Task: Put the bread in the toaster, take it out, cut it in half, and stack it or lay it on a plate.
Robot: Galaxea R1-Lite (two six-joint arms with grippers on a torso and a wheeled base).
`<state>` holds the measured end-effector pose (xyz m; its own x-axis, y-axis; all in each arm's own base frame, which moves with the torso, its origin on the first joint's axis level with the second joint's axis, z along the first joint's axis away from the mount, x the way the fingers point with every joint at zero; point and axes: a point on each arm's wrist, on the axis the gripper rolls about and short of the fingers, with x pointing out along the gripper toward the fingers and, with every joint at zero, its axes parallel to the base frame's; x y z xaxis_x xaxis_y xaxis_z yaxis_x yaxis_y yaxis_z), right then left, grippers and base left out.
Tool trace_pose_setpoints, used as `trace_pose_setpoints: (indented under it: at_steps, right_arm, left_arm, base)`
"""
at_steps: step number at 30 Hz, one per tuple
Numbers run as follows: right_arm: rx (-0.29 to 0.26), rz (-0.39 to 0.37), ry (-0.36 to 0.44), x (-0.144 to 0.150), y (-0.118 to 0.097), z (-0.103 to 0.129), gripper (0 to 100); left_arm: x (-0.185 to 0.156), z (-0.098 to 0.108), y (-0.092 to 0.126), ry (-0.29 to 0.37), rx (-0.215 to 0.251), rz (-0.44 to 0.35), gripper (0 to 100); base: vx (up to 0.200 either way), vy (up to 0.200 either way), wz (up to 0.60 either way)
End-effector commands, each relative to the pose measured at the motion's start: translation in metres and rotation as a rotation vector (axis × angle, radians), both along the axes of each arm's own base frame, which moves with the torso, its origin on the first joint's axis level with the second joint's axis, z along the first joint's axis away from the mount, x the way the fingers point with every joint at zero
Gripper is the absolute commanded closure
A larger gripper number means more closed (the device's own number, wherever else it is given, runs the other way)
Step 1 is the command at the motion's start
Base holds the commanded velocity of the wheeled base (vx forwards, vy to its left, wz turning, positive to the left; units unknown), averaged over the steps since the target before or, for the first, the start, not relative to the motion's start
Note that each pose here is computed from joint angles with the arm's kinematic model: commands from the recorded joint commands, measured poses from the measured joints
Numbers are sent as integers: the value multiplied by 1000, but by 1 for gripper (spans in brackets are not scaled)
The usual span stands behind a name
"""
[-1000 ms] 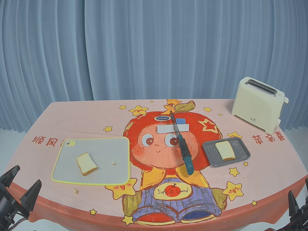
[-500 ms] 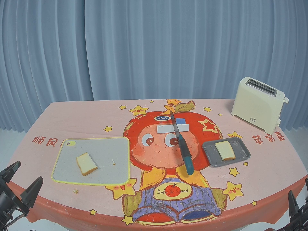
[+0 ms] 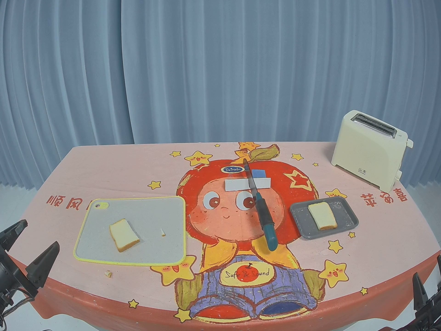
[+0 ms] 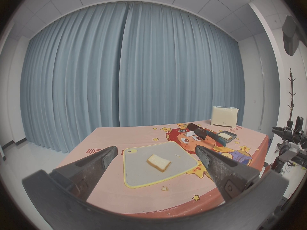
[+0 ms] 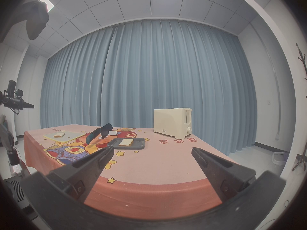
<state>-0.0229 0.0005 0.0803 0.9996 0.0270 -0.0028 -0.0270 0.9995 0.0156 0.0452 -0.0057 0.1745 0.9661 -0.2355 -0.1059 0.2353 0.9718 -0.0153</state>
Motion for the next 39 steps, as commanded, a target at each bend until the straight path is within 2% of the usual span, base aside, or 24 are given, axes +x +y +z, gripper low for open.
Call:
trace_pose_setpoints:
  at_steps: [1,9,14,17,20,23,27,29,34,39]
  right_arm:
    - [0,1,8,1,0,-5,0]
    - [0,1,8,1,0,-5,0]
    - [0,1,10,1,0,-5,0]
    - [0,1,8,1,0,-5,0]
    - [0,1,8,1,0,-5,0]
    - [0,1,10,1,0,-5,0]
    - [0,1,10,1,0,-5,0]
    - [0,1,8,1,0,-5,0]
    - [0,1,8,1,0,-5,0]
    - [0,1,8,1,0,-5,0]
  left_arm:
    - [5,0,0,18,14,-3,0]
    - [18,15,0,28,18,-8,0]
    - [21,14,0,40,20,-9,0]
    - [21,13,0,43,39,-11,0]
    - [21,9,-1,82,60,-18,0]
    - [19,6,-1,115,62,-23,0]
    - [21,8,-1,115,62,-24,0]
    - [26,9,-1,135,62,-28,0]
    - [31,24,-2,100,53,-49,0]
    - [43,30,-2,112,50,-49,0]
  base:
    - [0,0,0]
    - [0,0,0]
    - [0,0,0]
    - [0,0,0]
    - [0,0,0]
    - [0,0,0]
    - [0,0,0]
    - [0,0,0]
    - [0,0,0]
    - [0,0,0]
